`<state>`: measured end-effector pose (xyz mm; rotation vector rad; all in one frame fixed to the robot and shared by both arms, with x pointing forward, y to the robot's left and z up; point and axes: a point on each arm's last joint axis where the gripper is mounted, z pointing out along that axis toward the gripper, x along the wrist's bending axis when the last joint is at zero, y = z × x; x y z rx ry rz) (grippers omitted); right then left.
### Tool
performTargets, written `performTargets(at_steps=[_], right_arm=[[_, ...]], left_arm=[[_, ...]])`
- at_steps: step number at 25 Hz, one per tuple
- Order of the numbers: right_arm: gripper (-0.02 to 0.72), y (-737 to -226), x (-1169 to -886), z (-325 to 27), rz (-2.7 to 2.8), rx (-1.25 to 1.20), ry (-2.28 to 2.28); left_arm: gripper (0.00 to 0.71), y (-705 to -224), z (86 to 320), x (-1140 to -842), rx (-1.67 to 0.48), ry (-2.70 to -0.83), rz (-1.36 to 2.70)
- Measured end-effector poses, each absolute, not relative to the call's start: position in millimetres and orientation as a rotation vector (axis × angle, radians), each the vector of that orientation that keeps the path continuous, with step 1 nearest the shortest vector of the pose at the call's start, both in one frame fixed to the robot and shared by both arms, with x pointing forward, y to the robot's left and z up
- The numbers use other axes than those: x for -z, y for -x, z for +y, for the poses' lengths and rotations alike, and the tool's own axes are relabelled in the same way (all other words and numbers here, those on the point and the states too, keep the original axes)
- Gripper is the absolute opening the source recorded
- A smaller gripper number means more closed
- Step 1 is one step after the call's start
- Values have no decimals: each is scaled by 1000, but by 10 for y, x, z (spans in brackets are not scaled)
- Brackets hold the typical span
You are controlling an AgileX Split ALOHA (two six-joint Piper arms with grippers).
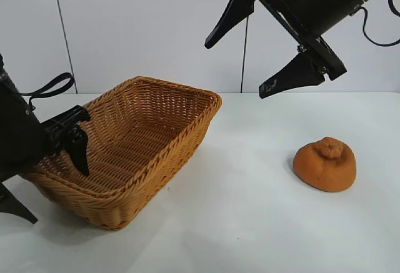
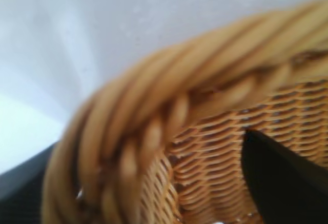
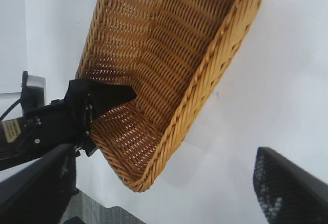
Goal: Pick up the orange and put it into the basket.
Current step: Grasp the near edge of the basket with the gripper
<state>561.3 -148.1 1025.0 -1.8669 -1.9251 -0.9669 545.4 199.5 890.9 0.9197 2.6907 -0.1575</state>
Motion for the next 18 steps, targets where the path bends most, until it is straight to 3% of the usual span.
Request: performTargets(at_steps=[3, 6, 8, 18], right_arm=[[642, -5613, -10250, -1481, -1925, 967, 1867], [642, -5613, -10250, -1481, -1925, 967, 1867], [642, -5613, -10249, -1481, -1926, 967, 1867], [642, -5613, -10249, -1481, -1926, 967, 1867]], left_arm=[[407, -5446, 1995, -8907, 163, -920, 2699], [207, -5440, 1995, -8905, 165, -925, 2704], [115, -5450, 1993, -8910, 176, -880, 2710], [97, -5608, 1922, -9169, 218, -887, 2664]])
